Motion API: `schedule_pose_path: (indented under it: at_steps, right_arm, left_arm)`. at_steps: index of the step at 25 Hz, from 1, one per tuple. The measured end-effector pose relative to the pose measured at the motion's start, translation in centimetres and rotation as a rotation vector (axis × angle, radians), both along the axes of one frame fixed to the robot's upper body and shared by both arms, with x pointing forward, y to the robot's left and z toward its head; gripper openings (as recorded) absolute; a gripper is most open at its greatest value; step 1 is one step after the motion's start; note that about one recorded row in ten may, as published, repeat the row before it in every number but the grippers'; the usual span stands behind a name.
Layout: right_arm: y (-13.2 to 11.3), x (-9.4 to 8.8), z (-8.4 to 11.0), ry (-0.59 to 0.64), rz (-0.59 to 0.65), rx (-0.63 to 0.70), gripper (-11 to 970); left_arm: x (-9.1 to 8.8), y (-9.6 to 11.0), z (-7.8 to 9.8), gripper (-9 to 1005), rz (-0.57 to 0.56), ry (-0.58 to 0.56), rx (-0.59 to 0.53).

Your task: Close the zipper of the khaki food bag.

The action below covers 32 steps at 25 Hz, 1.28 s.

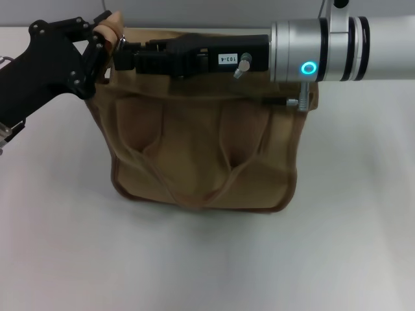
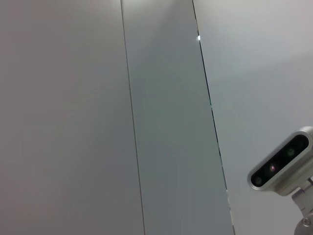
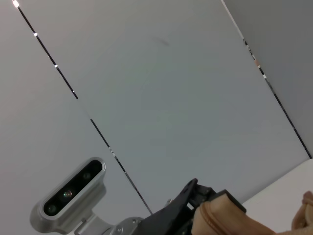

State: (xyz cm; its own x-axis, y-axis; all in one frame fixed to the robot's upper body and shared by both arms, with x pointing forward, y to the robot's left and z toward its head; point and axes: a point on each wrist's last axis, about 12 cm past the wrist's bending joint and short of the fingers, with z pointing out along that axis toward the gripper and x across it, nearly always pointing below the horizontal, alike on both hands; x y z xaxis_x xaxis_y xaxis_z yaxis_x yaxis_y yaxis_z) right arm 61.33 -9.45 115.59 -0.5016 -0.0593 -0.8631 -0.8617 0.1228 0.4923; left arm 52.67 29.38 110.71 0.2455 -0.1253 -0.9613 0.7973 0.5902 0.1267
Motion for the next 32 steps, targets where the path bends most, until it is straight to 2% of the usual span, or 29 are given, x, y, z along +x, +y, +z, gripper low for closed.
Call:
schedule_pose_path:
  at_steps: [4, 10, 17, 24, 29, 32]
  right_arm:
    - [0.6, -0.1, 0.2, 0.013, 0.028, -0.018, 348]
    - [0.4, 0.0, 0.2, 0.024, 0.015, -0.013, 317]
    - [0.4, 0.0, 0.2, 0.021, 0.010, -0.013, 233]
    - [0.1, -0.1, 0.1, -0.013, 0.019, -0.011, 149]
    - [-0.4, -0.3, -0.1, -0.029, 0.013, -0.005, 17]
    - [-0.9, -0.4, -0.3, -0.040, 0.000, 0.002, 7]
  left_arm:
    - [0.2, 0.0, 0.0, 45, 0.013, 0.005, 0.003]
    - [0.3, 0.3, 0.0, 48, 0.033, 0.002, -0.008]
    - [0.0, -0.1, 0.0, 52, -0.003, 0.000, -0.003]
    - [-0.1, 0.0, -0.3, 56, 0.020, 0.011, -0.015]
    - [-0.2, 0.5, -0.4, 58, 0.047, 0.008, -0.018]
    - [-0.3, 0.7, -0.5, 59, 0.064, 0.010, -0.021]
